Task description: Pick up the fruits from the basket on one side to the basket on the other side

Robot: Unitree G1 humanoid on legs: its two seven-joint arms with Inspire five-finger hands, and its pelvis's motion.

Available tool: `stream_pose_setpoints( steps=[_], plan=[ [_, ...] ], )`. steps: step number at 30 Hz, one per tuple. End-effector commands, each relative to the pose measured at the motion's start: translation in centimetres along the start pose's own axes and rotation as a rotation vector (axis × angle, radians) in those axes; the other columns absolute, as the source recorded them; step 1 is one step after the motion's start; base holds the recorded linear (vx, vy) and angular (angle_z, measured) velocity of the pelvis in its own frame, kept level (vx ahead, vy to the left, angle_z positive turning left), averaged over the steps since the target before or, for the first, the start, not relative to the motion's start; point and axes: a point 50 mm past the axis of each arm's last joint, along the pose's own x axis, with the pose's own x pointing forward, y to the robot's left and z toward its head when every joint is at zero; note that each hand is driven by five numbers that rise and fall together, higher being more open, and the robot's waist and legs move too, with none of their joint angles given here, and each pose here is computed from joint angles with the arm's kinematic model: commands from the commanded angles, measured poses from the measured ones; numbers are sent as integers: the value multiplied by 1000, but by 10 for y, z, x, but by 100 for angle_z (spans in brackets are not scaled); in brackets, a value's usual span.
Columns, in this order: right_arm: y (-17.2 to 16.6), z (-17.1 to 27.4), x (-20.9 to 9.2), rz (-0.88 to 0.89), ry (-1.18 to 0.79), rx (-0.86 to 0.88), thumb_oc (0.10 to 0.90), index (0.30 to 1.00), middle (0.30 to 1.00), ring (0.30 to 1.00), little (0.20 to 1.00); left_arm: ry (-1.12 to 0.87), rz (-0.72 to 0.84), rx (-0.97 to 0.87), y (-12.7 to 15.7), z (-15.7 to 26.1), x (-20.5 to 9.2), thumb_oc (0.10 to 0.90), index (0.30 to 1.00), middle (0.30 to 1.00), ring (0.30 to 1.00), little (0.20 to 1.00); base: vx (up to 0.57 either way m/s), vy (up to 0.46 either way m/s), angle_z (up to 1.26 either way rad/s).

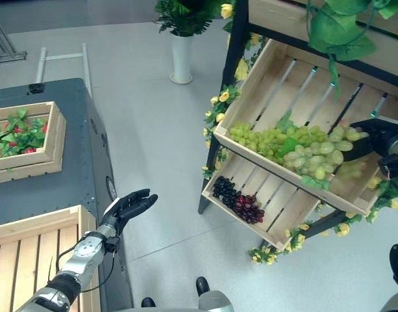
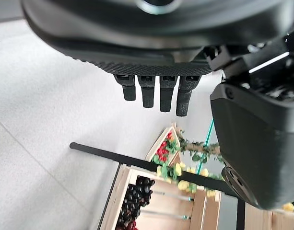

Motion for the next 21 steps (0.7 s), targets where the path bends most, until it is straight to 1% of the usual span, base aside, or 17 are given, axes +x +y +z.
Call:
stream_pose_setpoints(
  steps=[1,3,9,17,21],
  plan=[
    [-58,37,-40,-202,-226,-27,800,900,900,900,900,-236,-65,49,-8,57,19,800,900,900,900,900,4,18,-15],
    [-56,35,-43,-208,-233,-65,800,900,900,900,900,-241,-65,37,-11,56,19,800,900,900,900,900,15,26,-15],
    [-58,24,-53,-240,-236,-75,800,900,900,900,900,-242,-69,21,-15,54,18,800,900,900,900,900,20,3,-16],
    [-51,14,-60,-214,-262,-96,800,900,900,900,900,-228,-70,27,-15,49,16,800,900,900,900,900,6,-5,-3],
    [-47,17,-62,-214,-278,-166,800,900,900,900,900,-222,-63,23,-14,46,16,800,900,900,900,900,25,6,-7]
  ],
)
